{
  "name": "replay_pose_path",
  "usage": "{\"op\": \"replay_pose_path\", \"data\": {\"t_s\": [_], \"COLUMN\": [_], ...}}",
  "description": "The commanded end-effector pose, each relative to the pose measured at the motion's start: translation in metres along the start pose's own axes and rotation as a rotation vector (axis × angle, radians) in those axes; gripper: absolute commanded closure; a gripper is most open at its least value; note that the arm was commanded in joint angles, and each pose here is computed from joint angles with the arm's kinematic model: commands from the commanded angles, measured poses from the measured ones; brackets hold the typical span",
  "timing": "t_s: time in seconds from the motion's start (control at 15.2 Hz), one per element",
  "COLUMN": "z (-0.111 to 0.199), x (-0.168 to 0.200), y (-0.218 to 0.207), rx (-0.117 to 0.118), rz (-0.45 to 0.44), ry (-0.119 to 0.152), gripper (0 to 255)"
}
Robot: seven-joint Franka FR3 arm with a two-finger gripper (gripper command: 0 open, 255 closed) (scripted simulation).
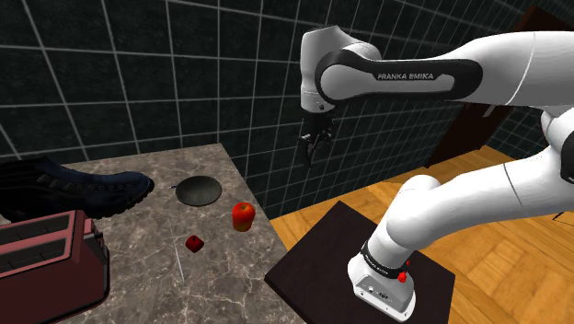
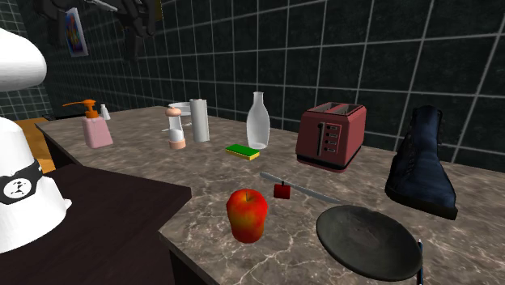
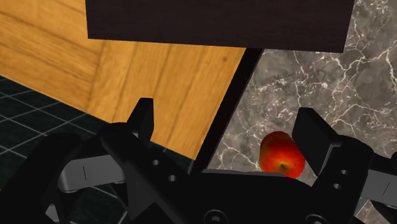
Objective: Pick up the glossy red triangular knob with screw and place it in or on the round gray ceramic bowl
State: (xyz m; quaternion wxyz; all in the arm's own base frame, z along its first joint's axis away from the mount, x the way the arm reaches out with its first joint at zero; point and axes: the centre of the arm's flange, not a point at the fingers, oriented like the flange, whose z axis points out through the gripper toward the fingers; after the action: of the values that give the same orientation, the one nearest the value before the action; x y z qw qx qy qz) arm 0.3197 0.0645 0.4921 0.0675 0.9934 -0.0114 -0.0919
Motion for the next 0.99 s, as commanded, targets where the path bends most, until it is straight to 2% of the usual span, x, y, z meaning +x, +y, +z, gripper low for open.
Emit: {"op": "replay_pose_path", "data": {"t_s": [0.0,0.92], "z": [0.015,0.106], "x": [0.013,0.097], "y": [-0.016,-0.145], "rx": [0.0,-0.003], "rz": [-0.007,-0.062], "ry": [0.013,0.089], "gripper": [0,0]}}
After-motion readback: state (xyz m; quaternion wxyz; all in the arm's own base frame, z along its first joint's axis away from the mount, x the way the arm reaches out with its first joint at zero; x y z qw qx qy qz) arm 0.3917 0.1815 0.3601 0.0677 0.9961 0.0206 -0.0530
